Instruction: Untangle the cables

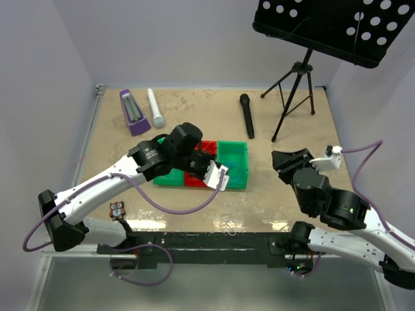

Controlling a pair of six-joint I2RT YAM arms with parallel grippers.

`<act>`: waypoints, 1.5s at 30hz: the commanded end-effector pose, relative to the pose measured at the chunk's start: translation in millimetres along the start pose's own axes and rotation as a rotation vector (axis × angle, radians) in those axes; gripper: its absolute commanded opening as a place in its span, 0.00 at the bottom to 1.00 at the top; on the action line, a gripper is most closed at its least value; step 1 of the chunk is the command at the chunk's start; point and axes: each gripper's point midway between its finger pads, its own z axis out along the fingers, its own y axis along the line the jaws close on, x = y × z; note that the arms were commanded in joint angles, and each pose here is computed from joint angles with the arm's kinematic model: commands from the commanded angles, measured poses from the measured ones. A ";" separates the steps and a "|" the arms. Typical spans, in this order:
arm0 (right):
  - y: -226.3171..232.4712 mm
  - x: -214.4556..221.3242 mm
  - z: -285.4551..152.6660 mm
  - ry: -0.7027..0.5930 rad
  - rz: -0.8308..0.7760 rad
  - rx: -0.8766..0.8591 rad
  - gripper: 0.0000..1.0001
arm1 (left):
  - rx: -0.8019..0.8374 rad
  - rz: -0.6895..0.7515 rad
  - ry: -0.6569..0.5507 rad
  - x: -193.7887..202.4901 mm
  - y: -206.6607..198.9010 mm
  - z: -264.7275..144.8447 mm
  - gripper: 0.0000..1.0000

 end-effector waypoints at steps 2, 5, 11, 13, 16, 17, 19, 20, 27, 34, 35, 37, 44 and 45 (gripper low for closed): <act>3.5 -11.0 -2.5 -0.032 0.036 -0.014 0.44 | -0.234 -0.086 -0.033 -10.2 59.3 8.5 0.00; 1.9 -14.1 -3.7 -0.039 0.046 -0.011 0.44 | -0.276 -0.114 -0.044 -4.3 65.3 19.1 0.00; 2.9 -24.0 -7.7 -0.056 0.068 -0.019 0.44 | -0.317 -0.195 0.040 31.3 70.3 48.1 0.00; 2.3 -24.0 -7.9 -0.055 0.066 -0.016 0.44 | -0.319 -0.181 0.071 45.0 67.1 57.8 0.00; 1.1 -22.9 -7.9 -0.052 0.075 -0.018 0.44 | -0.360 -0.160 0.114 62.4 69.8 66.5 0.00; 0.7 -22.2 -7.8 -0.050 0.075 -0.018 0.44 | -0.360 -0.164 0.136 68.3 69.5 70.3 0.00; 0.0 -22.4 -8.0 -0.050 0.072 -0.017 0.44 | -0.362 -0.196 0.205 85.2 71.5 77.9 0.00; -0.5 -22.8 -8.2 -0.051 0.074 -0.016 0.44 | -0.356 -0.224 0.234 92.4 71.0 83.1 0.00; -1.9 -22.4 -8.0 -0.052 0.072 -0.013 0.44 | -0.306 -0.342 0.330 114.8 61.7 100.0 0.00; -0.9 -20.8 -7.3 -0.049 0.072 -0.014 0.44 | -0.354 -0.379 0.363 122.4 69.1 101.5 0.24; -1.5 -20.5 -7.0 -0.050 0.070 -0.011 0.44 | -0.340 -0.382 0.348 117.8 70.8 102.1 0.43; -3.2 -20.3 -7.3 -0.049 0.067 -0.008 0.44 | -0.314 -0.378 0.305 104.7 74.3 101.8 0.66; -7.4 -27.9 -9.7 -0.067 0.075 0.011 0.44 | -0.284 -0.342 0.186 63.4 66.7 66.0 1.00; -8.1 -29.2 -10.0 -0.071 0.078 0.012 0.44 | -0.263 -0.328 0.165 56.9 61.0 60.4 1.00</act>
